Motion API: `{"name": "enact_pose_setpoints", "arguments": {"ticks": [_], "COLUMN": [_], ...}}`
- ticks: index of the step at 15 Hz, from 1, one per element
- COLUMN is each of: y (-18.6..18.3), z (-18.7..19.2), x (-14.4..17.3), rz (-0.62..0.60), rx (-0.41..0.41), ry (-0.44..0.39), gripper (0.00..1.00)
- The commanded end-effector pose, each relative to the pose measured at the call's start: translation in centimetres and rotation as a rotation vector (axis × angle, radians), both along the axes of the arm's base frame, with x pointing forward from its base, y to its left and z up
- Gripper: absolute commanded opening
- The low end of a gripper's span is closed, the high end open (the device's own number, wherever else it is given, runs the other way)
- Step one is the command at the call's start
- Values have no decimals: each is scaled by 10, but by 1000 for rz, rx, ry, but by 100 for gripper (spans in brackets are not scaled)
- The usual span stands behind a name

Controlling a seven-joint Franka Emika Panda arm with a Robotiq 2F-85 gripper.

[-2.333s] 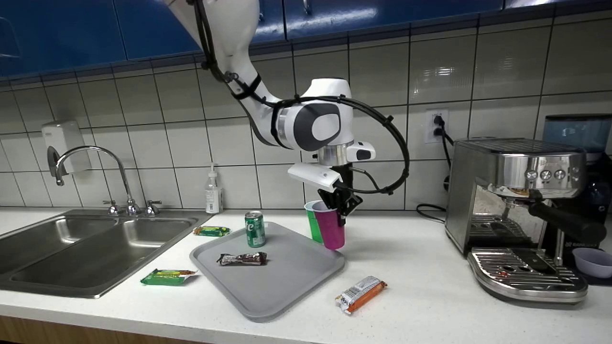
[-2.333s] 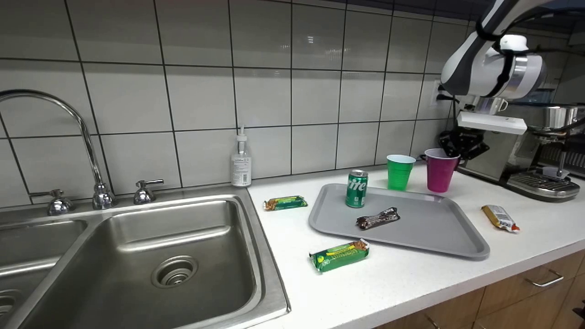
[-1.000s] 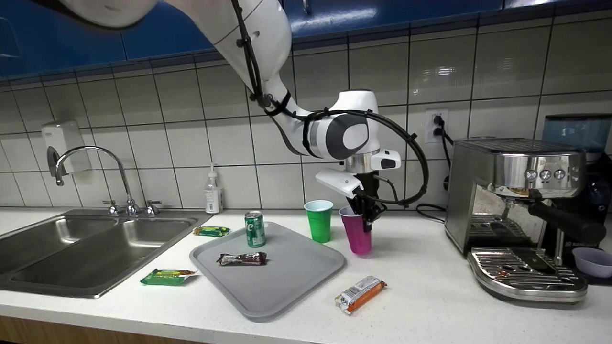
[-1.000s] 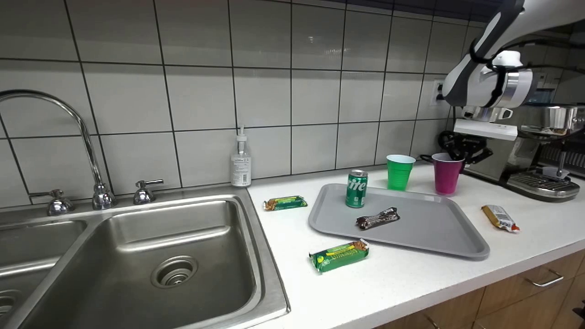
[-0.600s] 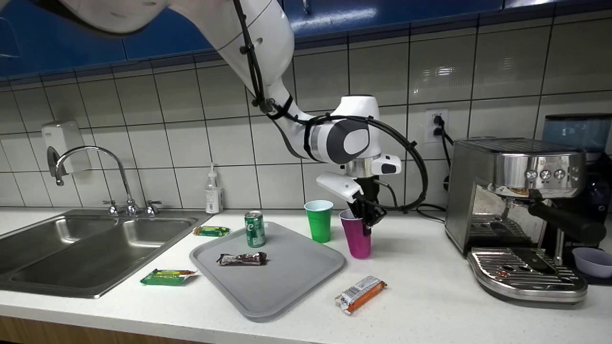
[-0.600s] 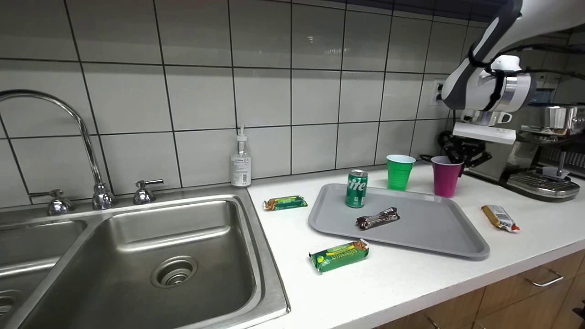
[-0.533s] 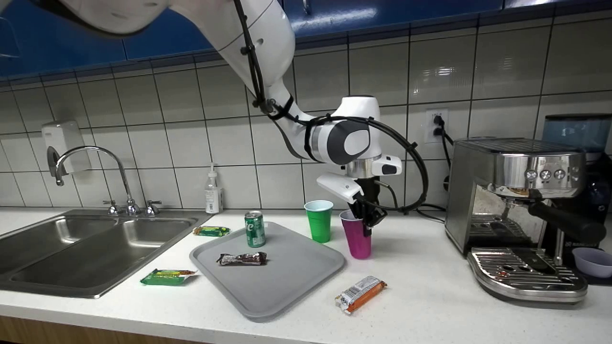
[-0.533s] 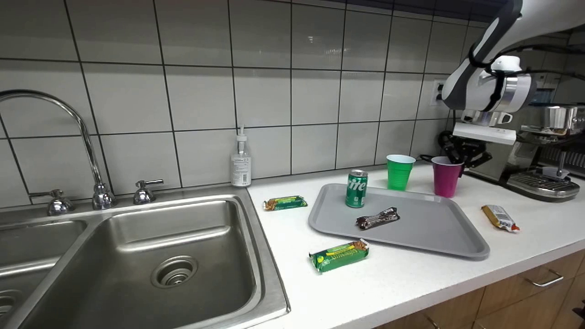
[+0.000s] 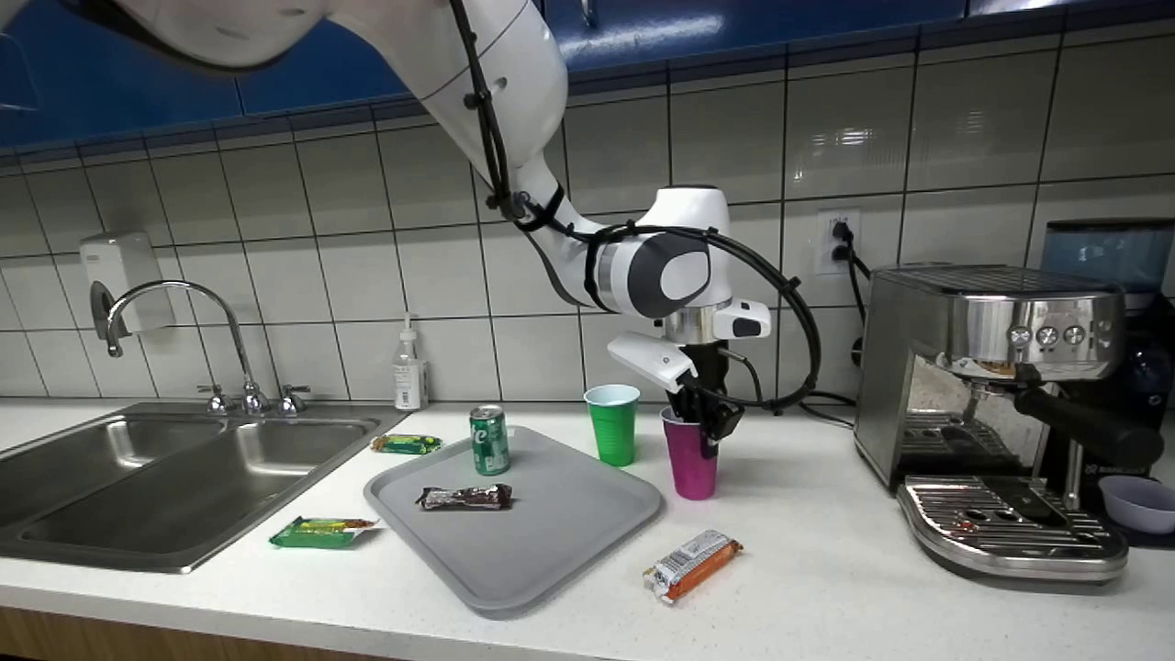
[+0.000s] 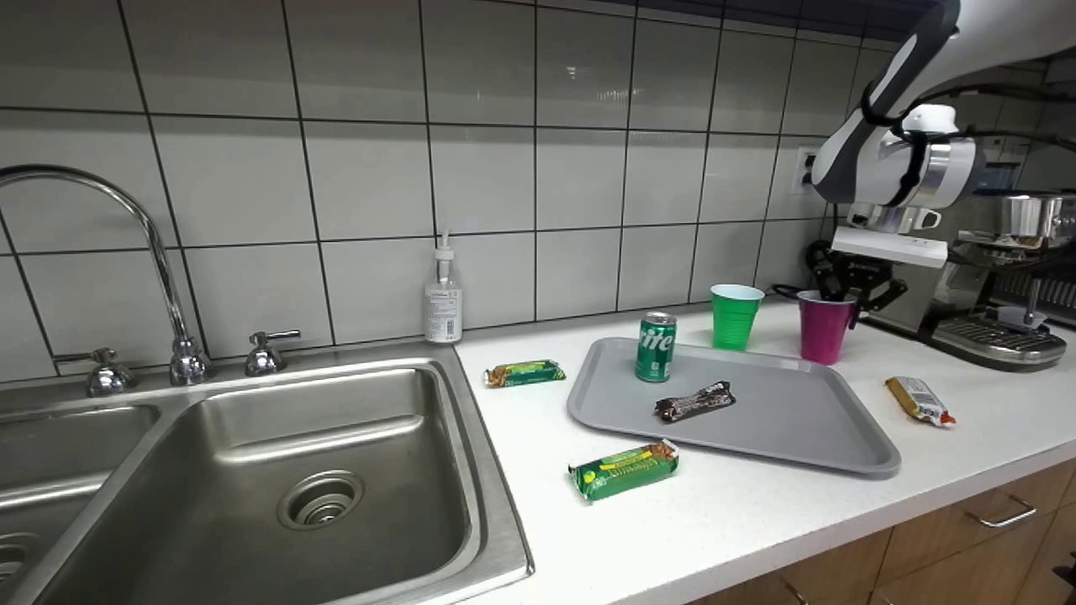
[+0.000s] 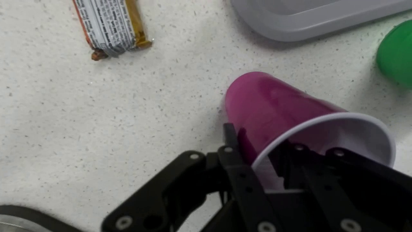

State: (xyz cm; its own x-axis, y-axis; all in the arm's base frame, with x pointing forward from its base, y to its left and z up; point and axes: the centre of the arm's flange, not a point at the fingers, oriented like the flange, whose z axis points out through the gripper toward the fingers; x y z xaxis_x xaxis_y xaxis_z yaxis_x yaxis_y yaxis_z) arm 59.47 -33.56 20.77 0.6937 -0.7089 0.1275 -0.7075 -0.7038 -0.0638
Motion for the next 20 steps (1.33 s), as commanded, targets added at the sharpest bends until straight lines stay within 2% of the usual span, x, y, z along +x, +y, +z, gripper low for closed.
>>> {"name": "enact_pose_setpoints", "arguments": {"ticks": [1,6,13,20], "y": [5,6,1,7], "z": [10,22,40,60], "x": [6,3,-5,-18], "rz": [14,18,9,51], "rx": [16,8,-11,-15], "ry": [-18,-38,-59,-76], "gripper": [60,99,100,100]}}
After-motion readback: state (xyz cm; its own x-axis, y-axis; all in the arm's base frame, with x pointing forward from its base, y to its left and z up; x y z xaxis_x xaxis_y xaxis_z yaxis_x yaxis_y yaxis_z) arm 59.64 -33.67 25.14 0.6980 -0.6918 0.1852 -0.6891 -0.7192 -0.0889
